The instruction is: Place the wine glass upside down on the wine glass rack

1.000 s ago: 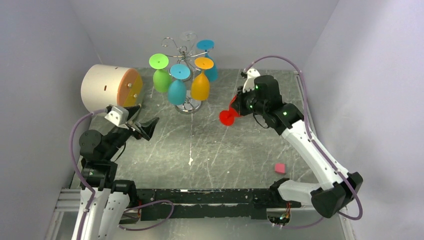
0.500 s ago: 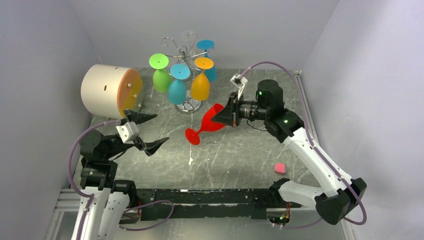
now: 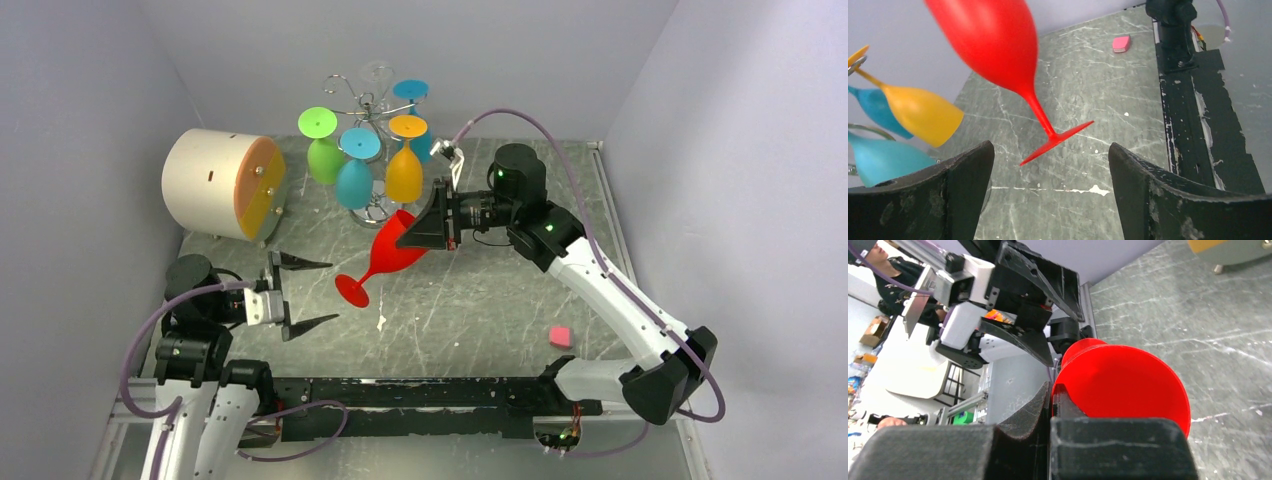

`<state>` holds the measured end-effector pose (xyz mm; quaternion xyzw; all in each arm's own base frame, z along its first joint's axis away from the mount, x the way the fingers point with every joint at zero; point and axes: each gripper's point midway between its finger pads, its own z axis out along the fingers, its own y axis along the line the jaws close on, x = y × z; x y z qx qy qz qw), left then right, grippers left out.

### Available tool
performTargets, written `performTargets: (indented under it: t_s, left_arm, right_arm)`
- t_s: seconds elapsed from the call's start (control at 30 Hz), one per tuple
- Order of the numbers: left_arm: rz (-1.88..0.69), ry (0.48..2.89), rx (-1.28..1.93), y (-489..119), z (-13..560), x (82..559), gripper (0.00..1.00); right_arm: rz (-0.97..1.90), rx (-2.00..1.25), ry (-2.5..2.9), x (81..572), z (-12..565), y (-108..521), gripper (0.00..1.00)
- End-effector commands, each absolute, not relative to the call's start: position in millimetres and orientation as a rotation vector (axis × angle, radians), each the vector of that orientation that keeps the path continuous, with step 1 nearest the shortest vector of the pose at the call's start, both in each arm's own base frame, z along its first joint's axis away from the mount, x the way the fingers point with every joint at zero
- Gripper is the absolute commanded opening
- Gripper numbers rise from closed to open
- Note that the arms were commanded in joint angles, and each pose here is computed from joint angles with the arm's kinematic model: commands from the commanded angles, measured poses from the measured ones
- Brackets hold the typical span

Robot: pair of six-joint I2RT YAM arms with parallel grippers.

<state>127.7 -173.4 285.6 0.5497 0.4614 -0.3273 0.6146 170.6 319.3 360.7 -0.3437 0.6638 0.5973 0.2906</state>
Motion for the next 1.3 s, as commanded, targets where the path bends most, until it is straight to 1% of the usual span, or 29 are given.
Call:
performTargets:
  t_s: [0.0,0.2,0.27,0.3,0.33,0.37,0.4,0.53,0.63,0.73,0.77,0.83,0.93,1.03,1.1,1.2,1.23,1.27]
  left_arm:
    - [-0.738,0.913,1.379,-177,286,108,0.87]
    - [-0.739,0.909,1.386,-177,281,108,0.79]
    - [-0.736,0.899,1.392,-177,282,107,0.74]
    - [-0.735,0.898,1.394,-178,281,108,0.67]
    - [-0.734,0.899,1.395,-177,281,108,0.63]
    - [-0.732,0.904,1.394,-177,280,110,0.54]
    - [-0.730,0.904,1.394,-177,280,110,0.50]
    - [-0.735,0.902,1.391,-178,279,110,0.45]
    - [-0.748,0.907,1.395,-178,279,112,0.33]
    - [-0.751,0.902,1.410,-179,282,113,0.18]
    - [-0.752,0.898,1.414,-179,283,112,0.14]
    - [-0.740,0.898,1.418,-179,283,113,0.08]
    - [-0.721,0.904,1.417,-178,283,114,0.07]
    - [-0.711,0.897,1.416,-178,283,113,0.07]
    - [-0.697,0.892,1.418,-177,283,113,0.07]
    - [-0.686,0.886,1.420,-177,285,112,0.07]
    - [-0.683,0.884,1.421,-177,285,112,0.07]
    - [-0.681,0.879,1.423,-177,286,111,0.07]
  right_arm:
    - [1.646,-0.981,1.692,158,385,327,0.00]
    - [1.659,-1.002,1.665,151,396,336,0.00]
    - [1.663,-1.010,1.661,148,396,338,0.00]
    - [1.666,-1.012,1.662,148,395,339,0.00]
    - [1.670,-1.013,1.666,147,393,340,0.00]
    - [1.674,-1.012,1.672,147,391,342,0.00]
    - [1.678,-1.012,1.682,147,389,343,0.00]
    - [1.681,-1.025,1.701,147,384,346,0.00]
    - [1.675,-1.028,1.696,149,384,347,0.00]
    - [1.679,-1.032,1.695,150,384,349,0.01]
    - [1.679,-1.035,1.694,149,384,349,0.04]
    - [1.666,-1.032,1.694,151,384,349,0.12]
    - [1.638,-1.023,1.688,153,385,347,0.29]
    - [1.576,-0.992,1.671,158,388,344,0.44]
    - [1.535,-0.979,1.651,161,392,341,0.57]
    - [1.497,-0.962,1.615,162,399,337,0.68]
    - [1.485,-0.955,1.608,163,400,335,0.74]
    - [1.473,-0.949,1.601,163,402,334,0.95]
